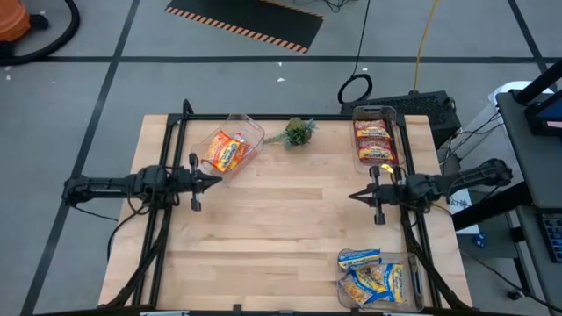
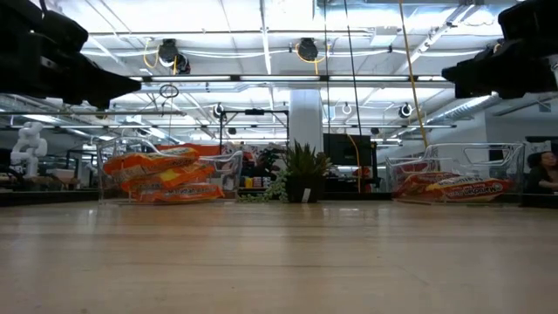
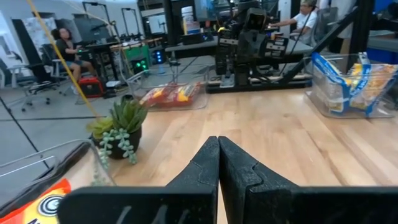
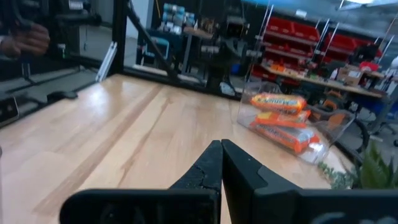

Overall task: Sort Maruchan noodles
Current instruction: Return to Home Position

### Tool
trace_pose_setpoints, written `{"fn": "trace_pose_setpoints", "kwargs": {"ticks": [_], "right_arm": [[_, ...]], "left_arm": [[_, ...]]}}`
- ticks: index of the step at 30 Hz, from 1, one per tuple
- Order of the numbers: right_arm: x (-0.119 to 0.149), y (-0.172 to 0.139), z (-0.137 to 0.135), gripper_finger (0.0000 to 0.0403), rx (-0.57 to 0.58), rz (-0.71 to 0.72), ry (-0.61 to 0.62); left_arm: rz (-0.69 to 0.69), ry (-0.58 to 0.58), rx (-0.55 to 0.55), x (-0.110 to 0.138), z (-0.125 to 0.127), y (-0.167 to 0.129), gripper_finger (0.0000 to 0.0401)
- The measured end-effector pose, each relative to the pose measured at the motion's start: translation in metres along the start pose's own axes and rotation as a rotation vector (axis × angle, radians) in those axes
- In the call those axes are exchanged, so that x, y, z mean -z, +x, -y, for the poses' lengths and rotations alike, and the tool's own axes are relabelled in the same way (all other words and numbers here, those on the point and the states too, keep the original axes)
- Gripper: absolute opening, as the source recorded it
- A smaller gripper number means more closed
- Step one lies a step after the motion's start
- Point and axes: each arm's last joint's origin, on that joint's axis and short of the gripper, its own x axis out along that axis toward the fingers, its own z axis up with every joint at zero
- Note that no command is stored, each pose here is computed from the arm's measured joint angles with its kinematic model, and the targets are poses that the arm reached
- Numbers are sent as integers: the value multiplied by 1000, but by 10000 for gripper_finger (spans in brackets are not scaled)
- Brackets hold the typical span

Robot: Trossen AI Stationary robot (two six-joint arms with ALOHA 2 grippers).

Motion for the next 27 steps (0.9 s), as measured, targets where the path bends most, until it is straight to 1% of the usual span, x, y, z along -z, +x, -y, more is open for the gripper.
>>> {"fn": "trace_pose_setpoints", "kwargs": {"ticks": [7,14,18,27], "right_arm": [[-4,-8,2,0,13,62,-21],[-1,-13,2,0,-21,53,-22],[0,-13,4,0,1,43,-43],[1,-11,11,0,75,41,-35]], "left_arm": [[-4,-2,-19,0,-2,0,4],[-5,-9,-21,0,-2,0,4],[-6,-10,-20,0,-2,0,4],[-6,-24,-20,1,-2,0,4]]}}
